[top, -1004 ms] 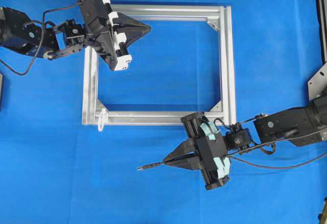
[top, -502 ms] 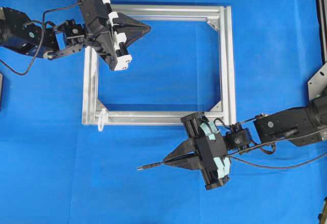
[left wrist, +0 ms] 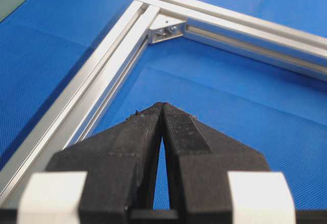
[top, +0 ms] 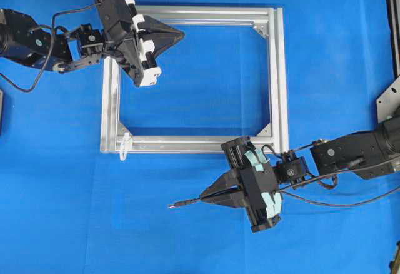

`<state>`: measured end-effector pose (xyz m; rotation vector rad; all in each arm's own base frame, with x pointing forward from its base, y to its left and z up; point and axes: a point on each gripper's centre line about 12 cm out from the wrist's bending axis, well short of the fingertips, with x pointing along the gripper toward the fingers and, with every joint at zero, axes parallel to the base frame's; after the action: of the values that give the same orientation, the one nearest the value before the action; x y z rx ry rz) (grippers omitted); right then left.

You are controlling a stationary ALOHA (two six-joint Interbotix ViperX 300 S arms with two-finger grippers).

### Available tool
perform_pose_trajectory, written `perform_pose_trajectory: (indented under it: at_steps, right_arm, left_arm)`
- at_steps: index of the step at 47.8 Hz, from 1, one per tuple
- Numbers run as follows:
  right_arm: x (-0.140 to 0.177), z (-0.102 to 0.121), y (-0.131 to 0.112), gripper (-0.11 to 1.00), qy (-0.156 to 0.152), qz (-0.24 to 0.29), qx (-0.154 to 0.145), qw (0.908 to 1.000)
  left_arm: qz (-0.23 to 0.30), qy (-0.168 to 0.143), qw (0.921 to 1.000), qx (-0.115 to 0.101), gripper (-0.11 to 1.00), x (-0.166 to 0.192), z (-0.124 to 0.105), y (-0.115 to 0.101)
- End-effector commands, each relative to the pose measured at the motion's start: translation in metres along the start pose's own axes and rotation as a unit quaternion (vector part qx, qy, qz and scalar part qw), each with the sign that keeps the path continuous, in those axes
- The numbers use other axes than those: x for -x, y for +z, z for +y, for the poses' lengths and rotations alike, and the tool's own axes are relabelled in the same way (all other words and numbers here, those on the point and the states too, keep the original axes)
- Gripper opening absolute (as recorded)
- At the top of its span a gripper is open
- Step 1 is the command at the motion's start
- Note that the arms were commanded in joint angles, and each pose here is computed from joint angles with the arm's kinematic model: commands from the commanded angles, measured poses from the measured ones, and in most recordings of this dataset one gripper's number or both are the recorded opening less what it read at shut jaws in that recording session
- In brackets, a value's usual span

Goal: Insert the wire through the string loop located on the left side.
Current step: 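Carry the cable plug leftward toward the white zip-tie loop on the frame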

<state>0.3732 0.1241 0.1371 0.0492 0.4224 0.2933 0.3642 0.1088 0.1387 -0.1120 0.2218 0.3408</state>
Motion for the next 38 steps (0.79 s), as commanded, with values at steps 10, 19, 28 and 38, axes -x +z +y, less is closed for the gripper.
perform_pose_trajectory:
  at_steps: [10,19,28,38]
  right_arm:
    - [0.007,-0.022,0.014,0.0,-0.025,-0.025,-0.01,0.9993]
    - [0.013,-0.052,0.015,0.0,-0.061,-0.029,-0.022,0.9975]
    - [0.017,-0.071,0.014,0.0,-0.083,-0.028,-0.031,0.9956]
    - [0.018,-0.075,0.014,0.0,-0.088,-0.028,-0.033,0.9951]
  left_arm:
    - [-0.022,-0.006,0.9997,0.0,0.0,0.001,-0.004,0.014]
    - [-0.02,-0.007,0.9998,0.0,0.0,0.002,-0.005,0.013]
    - [-0.02,-0.007,0.9998,0.0,0.0,0.002,-0.005,0.013]
    - [-0.023,-0.007,0.9997,0.0,0.0,0.001,-0.005,0.015]
